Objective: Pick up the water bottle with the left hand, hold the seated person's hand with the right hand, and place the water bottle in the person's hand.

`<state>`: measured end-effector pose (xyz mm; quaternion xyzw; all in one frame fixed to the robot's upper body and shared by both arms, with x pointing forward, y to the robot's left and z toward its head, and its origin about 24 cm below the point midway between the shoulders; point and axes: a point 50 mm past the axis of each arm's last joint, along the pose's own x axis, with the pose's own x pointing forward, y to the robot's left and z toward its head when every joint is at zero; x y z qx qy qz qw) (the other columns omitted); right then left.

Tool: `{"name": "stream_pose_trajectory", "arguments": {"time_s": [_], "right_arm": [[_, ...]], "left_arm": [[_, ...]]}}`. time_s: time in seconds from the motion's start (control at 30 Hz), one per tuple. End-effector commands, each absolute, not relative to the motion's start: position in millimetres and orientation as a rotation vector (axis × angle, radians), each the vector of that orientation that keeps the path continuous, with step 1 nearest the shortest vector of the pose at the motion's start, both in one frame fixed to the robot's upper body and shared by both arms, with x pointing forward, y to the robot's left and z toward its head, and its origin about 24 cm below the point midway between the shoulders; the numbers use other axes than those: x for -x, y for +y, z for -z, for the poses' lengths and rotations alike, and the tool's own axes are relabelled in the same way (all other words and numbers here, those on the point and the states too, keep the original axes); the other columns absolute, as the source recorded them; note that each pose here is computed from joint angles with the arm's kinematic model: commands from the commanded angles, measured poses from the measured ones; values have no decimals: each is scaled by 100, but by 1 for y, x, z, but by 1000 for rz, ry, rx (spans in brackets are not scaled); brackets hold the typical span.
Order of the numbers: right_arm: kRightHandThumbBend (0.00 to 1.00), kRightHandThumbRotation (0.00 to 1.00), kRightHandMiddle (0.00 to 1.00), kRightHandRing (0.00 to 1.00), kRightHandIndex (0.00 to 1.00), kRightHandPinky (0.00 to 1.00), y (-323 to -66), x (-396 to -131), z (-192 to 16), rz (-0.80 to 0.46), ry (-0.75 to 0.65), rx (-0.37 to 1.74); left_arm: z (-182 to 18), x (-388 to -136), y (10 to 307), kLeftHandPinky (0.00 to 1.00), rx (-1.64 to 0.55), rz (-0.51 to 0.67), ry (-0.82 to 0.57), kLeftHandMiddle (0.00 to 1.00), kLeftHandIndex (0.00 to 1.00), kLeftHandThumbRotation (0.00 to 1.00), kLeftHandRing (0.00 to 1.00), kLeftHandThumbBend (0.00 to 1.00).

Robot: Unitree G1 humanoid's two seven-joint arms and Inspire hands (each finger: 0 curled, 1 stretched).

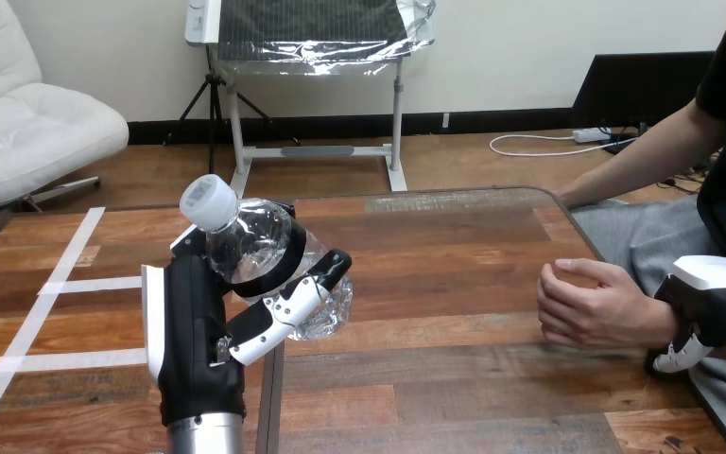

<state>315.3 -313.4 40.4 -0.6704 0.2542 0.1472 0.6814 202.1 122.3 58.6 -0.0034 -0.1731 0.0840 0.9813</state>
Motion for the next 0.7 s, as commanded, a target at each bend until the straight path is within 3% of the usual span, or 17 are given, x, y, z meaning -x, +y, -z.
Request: {"name": "stream_pose_trajectory", "arguments": {"time_s": [0.0, 0.57, 0.67], "right_arm": [[65, 0, 55, 45, 48, 33, -294, -312, -20, -430, 590, 1483], [62, 0, 44, 34, 44, 23, -296, -316, -25, -406, 614, 1420], [63, 0, 41, 31, 48, 20, -295, -316, -26, -413, 574, 1412]], "left_arm": [[-81, -207, 117, 38, 71, -183, -457, 47, 50, 0, 42, 61], [-81, -208, 117, 38, 50, -178, -462, 47, 50, 0, 42, 61], [-81, -208, 116, 39, 59, -176, -457, 47, 50, 0, 42, 61]]}}
